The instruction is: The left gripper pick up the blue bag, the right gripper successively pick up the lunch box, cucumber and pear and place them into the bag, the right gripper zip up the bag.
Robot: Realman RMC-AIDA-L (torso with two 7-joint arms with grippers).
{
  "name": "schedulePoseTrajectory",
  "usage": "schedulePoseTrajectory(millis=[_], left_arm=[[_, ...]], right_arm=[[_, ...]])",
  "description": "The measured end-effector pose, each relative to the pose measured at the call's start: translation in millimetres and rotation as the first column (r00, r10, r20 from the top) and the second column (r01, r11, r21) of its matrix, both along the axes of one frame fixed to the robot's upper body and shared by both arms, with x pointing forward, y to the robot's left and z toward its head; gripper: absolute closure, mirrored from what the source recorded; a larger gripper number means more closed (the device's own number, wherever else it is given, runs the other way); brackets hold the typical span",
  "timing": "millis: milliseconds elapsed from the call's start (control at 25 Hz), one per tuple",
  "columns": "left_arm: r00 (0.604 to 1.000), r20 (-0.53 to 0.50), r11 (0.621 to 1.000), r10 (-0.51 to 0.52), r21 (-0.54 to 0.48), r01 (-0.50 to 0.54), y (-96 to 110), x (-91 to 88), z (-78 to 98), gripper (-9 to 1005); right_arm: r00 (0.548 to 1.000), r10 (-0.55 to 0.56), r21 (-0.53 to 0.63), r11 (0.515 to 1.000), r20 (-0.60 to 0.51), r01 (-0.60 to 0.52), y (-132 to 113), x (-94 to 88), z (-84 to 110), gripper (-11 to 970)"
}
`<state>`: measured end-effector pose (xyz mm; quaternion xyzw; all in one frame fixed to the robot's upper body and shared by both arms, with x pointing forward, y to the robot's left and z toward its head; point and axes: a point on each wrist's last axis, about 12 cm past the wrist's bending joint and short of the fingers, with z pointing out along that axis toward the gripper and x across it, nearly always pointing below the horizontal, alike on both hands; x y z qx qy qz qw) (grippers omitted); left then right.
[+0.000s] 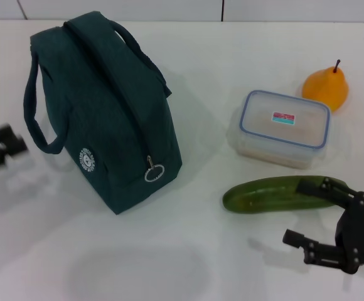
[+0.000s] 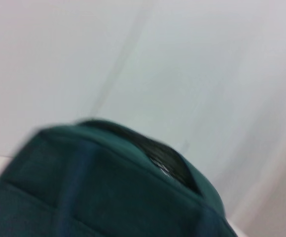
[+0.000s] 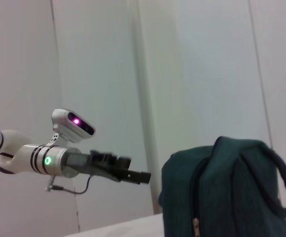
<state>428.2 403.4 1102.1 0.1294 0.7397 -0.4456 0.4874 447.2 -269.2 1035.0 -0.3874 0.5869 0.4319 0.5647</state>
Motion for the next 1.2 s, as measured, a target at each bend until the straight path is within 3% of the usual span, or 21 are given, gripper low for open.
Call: schedulePoseTrajectory(millis=[200, 360, 480, 600, 760, 960, 1200], left_arm=[[0.991, -0.111, 0.994, 0.072, -0.069, -0.080, 11.6, 20.6, 17.6, 149], [0.962, -0.254, 0.990, 0.103, -0.068, -0.124, 10.6, 48.9, 34.2, 150], [0.933, -0.342, 0.992, 0.113, -0.011, -0.124, 2.7, 67.3, 53.6, 150], [0.901, -0.399, 0.984, 0.173, 0.112, -0.139, -9.3, 80.9, 78.0, 150], [0.886, -0.416, 0.967, 0.205, 0.227, -0.117, -30.2, 93.7, 103.6, 151], [0.870, -0.457, 0.957, 0.184, 0.287, -0.051, -54.1, 108.9, 117.4, 152], [0.856, -0.478, 0.950, 0.196, 0.309, -0.045, -60.6, 117.6, 119.9, 153]], right_arm=[[1.000, -0.019, 0.009, 1.000, -0.009, 0.019, -1.2, 2.5, 1.0, 102], [1.000, -0.021, 0.003, 1.000, -0.009, 0.021, -0.5, 4.2, 0.7, 102], [1.000, -0.023, 0.001, 1.000, -0.009, 0.023, -0.2, 4.9, 0.6, 102], [1.000, -0.026, -0.003, 1.000, -0.010, 0.026, 0.1, 6.0, 0.3, 102], [0.999, -0.034, -0.009, 0.999, -0.011, 0.034, -0.1, 6.9, -0.4, 102], [0.999, -0.038, -0.015, 0.999, -0.013, 0.038, -0.2, 7.4, -1.1, 101], [0.999, -0.041, -0.018, 0.999, -0.014, 0.040, -0.4, 7.6, -1.5, 101]])
